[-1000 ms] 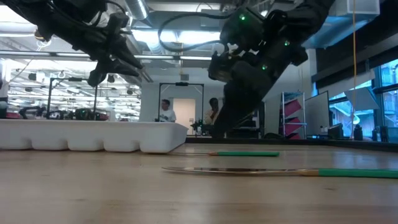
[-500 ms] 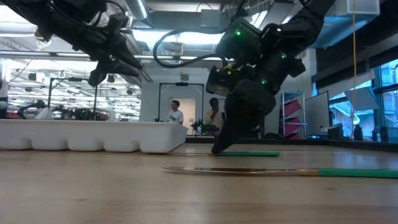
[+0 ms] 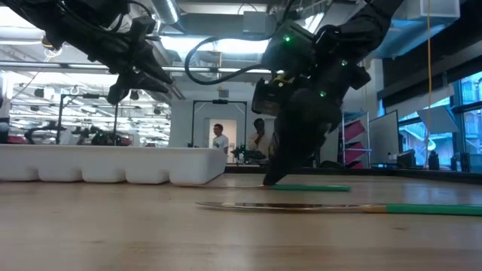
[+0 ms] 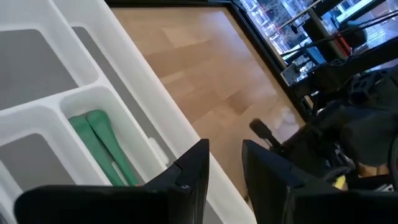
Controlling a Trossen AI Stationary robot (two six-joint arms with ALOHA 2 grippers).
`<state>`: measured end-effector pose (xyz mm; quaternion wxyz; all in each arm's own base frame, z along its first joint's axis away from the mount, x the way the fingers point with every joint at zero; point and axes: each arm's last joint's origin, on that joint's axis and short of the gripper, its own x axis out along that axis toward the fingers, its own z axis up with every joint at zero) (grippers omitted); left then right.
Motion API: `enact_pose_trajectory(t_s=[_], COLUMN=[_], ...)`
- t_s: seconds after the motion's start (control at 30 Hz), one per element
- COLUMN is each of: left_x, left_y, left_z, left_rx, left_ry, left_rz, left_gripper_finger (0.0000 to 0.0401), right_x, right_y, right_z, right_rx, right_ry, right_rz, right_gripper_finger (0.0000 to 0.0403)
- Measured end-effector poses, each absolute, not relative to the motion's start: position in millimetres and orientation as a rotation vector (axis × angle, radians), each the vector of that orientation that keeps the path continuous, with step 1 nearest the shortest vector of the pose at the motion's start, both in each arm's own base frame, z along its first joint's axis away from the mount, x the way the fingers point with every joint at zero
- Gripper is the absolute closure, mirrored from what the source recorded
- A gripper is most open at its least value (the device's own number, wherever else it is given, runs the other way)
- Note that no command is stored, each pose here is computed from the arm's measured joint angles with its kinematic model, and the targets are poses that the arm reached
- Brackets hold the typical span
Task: Sort silverware
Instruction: Put the green knife into the white silverware tray
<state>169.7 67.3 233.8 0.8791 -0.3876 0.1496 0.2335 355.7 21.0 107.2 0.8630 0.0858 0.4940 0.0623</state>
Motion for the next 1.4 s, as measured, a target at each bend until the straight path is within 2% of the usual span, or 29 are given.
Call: enact_pose_trajectory(t_s=[0.13,0.3,0.57,0.87,1.27,1.4], left_x=[169.8,169.7,169.7,169.7,169.6,169.7], left_y=[67.3,67.3,67.4,67.5,67.5,67.5], left_z=[233.7,233.7,233.6,233.7,233.7,233.7], left_rx=[-0.809,-0.804,-0.803,-0.806,-0.806,-0.806], left_ry=[0.312,0.312,0.312,0.310,0.310,0.310], left_rz=[0.487,0.489,0.492,0.494,0.494,0.494], left_gripper_finger=[0.0313,0.0313,0.0313,0.0313,0.0313,0.0313], right_x=[351.9,349.3,346.5,339.0,333.1,337.6], right_y=[28.5,38.1,37.3,36.3,37.1,40.0], right_z=[105.8,105.0,116.9,136.6,136.2,150.7], right_rx=[0.231,0.229,0.257,0.265,0.331,0.309], right_ry=[1.081,1.105,1.087,1.078,1.162,1.221], right_rz=[0.200,0.225,0.214,0.195,0.206,0.209], right_gripper_finger=[0.0385,0.0399,0.0381,0.0395,0.0394,0.0397])
